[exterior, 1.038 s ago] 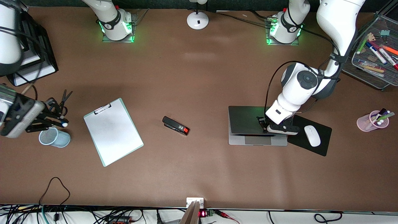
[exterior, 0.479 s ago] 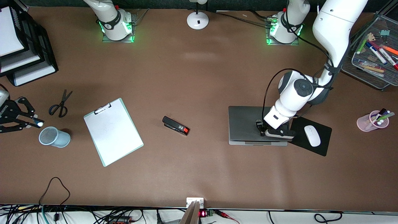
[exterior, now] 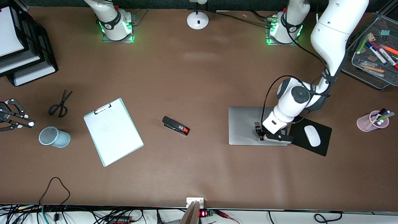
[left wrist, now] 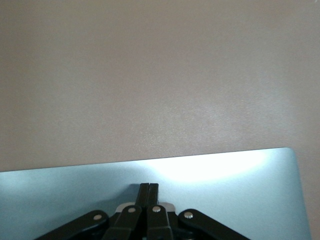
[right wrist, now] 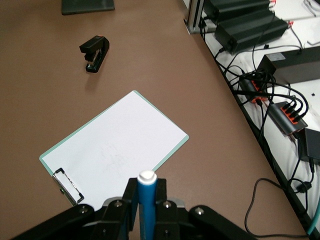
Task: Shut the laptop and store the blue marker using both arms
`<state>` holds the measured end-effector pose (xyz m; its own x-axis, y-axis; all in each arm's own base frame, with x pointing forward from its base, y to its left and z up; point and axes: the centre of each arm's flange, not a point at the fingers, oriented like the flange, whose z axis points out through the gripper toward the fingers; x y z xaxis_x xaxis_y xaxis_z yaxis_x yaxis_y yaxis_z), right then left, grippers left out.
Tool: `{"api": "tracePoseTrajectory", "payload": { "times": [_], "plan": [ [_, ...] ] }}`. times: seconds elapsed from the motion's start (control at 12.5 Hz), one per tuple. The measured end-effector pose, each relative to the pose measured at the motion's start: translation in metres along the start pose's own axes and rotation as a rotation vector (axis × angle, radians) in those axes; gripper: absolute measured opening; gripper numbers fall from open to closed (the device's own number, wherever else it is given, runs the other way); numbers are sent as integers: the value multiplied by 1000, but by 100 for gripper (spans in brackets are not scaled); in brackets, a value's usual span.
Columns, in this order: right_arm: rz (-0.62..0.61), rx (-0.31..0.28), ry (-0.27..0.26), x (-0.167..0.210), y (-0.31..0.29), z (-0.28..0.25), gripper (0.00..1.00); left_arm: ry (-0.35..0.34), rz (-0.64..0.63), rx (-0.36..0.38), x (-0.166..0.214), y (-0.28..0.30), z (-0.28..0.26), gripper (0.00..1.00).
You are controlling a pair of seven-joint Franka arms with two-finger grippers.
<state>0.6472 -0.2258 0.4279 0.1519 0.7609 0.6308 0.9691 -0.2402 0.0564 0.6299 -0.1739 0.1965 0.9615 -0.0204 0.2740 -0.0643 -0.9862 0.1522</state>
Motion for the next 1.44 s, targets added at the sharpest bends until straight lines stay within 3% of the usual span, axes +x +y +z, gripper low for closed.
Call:
{"api": "tracePoseTrajectory", "payload": {
  "times": [0.24, 0.64, 1.04, 1.2, 1.44],
  "plan": [
    [-59, -13, 102, -32, -1, 5, 18, 6, -6, -10, -2, -2, 12, 1],
    [-163, -31, 186, -42, 12, 18, 18, 16, -9, -14, 0, -3, 16, 1],
    [-174, -8, 219, -73, 11, 33, 18, 29, -10, 3, 15, -9, 2, 1],
    [-161, -2, 224, -84, 9, 37, 18, -2, 3, 37, 29, -6, -25, 1],
    [-165, 7, 231, -96, 8, 47, 18, -104, 43, 123, 47, 2, -90, 1]
  ]
}}
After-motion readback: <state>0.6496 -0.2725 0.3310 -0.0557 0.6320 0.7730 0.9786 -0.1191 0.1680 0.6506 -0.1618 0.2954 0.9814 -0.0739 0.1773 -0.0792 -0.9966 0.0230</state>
